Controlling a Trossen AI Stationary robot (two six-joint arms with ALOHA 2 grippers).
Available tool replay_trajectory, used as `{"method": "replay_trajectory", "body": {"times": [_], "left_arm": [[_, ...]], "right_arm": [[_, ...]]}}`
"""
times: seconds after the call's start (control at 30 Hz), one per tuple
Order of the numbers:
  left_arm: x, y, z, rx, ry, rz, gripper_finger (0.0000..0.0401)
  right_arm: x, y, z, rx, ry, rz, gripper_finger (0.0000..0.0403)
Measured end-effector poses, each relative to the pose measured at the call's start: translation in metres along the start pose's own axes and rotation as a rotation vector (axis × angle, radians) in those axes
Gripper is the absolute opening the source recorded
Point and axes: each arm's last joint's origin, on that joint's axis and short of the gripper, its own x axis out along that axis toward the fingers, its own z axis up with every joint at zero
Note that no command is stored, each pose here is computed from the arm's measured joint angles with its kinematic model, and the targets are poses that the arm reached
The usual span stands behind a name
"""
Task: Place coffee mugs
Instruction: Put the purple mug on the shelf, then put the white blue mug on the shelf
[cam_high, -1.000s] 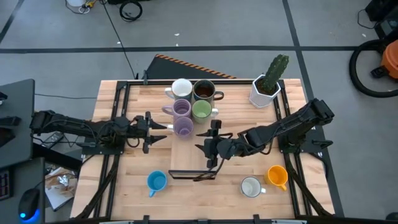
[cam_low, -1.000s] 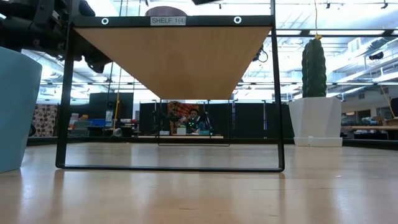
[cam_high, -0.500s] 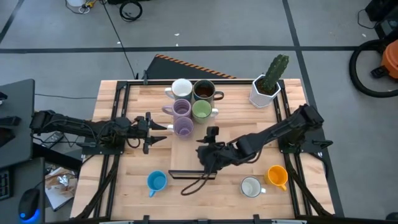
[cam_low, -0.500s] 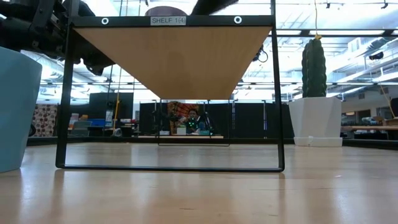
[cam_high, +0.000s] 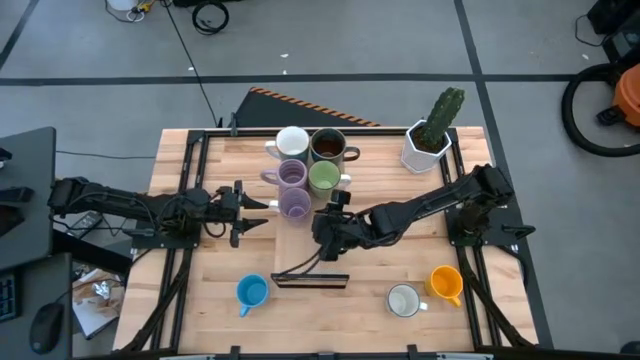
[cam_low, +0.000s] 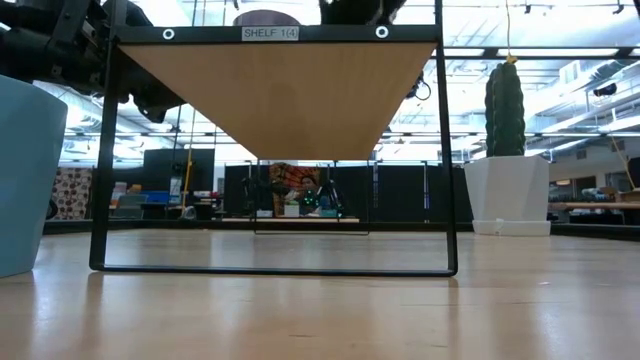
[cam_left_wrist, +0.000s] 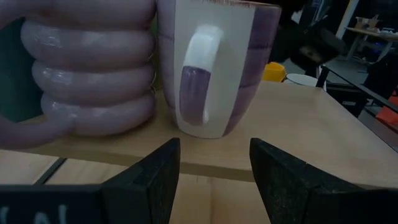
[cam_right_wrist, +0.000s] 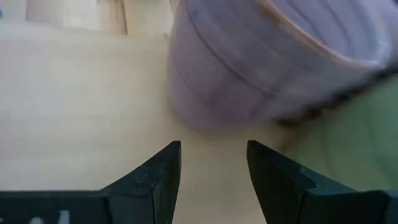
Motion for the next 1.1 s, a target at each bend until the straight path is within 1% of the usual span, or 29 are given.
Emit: {"method": "replay_trajectory", "body": {"times": [0.2, 0.4, 0.6, 0.97, 1.1], "left_arm": [[0.0, 0.0, 0.0, -0.004, 0.0, 0.0, 0.0201], [0.0, 0.0, 0.0, -0.007, -0.001, 0.0, 0.0201], [0.0, 0.0, 0.0, -0.004, 0.0, -0.009, 0.0201], [0.0, -0.001, -0.001, 0.001, 0.008, -0.022, 0.0201], [0.0, -0.002, -0.003, 0.012, 0.036, -0.066, 0.0201]], "right_arm": [[0.013, 0.0, 0.001, 0.021, -0.001, 0.031, 0.0189], [0.019, -0.005, 0.002, 0.032, -0.001, 0.036, 0.0189], [0.02, -0.005, 0.004, 0.025, -0.021, 0.08, 0.0189], [0.021, -0.006, 0.004, 0.009, -0.012, 0.076, 0.0189], [0.013, -0.009, 0.001, -0.002, 0.018, 0.08, 0.0189]]}}
